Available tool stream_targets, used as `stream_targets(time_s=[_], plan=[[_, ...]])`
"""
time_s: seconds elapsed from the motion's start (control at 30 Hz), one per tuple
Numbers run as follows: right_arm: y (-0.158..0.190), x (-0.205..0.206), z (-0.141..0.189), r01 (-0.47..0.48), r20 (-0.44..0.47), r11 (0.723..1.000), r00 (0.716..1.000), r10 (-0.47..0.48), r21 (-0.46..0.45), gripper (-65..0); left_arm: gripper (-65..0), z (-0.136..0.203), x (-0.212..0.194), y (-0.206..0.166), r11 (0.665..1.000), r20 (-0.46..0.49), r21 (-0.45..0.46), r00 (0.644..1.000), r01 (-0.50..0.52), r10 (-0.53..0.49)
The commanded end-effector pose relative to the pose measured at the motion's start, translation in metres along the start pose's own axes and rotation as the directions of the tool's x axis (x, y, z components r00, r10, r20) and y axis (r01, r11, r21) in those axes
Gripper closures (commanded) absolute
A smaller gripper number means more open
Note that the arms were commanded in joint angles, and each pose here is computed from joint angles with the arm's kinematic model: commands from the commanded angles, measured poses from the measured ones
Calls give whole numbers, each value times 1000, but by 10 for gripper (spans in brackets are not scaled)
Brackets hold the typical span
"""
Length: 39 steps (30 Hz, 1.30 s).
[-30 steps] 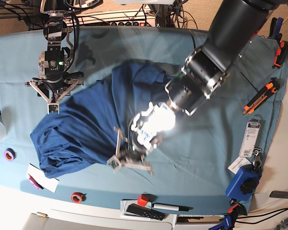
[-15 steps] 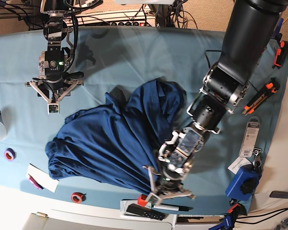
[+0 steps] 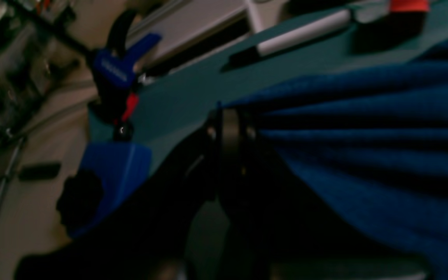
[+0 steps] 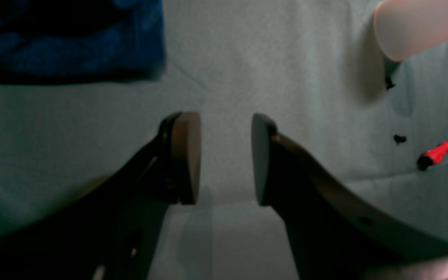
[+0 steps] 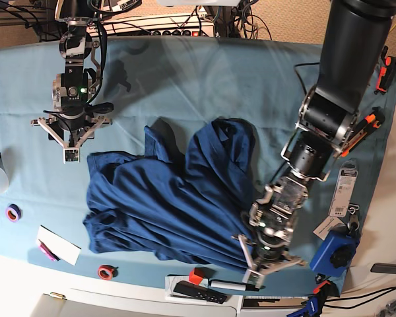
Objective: Layout the t-shirt on the table in an organized manner, then fold the t-shirt properly
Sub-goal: 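Grasp the shirt's middle with the left gripper and drag it across the table, then lower the right gripper onto the shirt's bunched end and grasp it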
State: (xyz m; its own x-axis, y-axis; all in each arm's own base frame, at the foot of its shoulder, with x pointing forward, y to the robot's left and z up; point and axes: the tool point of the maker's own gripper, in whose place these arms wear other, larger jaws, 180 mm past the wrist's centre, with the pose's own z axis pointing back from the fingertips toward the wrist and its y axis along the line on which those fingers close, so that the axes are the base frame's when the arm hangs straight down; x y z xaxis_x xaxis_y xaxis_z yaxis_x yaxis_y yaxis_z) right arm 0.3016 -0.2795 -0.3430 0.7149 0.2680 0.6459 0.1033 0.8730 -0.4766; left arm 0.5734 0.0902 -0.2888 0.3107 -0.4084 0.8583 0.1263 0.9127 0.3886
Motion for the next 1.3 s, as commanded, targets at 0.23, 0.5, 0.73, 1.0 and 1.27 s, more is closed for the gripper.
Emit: stream_targets(time_s=[0.23, 0.5, 0.73, 1.0, 1.27], plan=[[-10, 20, 2, -1, 79, 1000, 997, 3, -28, -219, -259, -2, 26, -3, 987, 30, -141, 996, -74, 79], [-10, 48, 1, 0, 160, 1000, 987, 2, -9, -288, -275, 0, 29, -10, 982, 28, -176, 997, -66, 72], [-5, 62, -49, 126, 99, 990, 986, -131, 57, -288, -276, 3, 43, -12, 978, 56, -189, 994, -85, 97], [10, 109, -82, 471, 36, 818, 860, -509, 330, -288, -275, 5, 45, -20, 970, 57, -223, 992, -100, 116], [39, 117, -100, 551, -54, 713, 806, -590, 434, -288, -275, 7, 30, -28, 967, 40, -234, 992, -105, 117]])
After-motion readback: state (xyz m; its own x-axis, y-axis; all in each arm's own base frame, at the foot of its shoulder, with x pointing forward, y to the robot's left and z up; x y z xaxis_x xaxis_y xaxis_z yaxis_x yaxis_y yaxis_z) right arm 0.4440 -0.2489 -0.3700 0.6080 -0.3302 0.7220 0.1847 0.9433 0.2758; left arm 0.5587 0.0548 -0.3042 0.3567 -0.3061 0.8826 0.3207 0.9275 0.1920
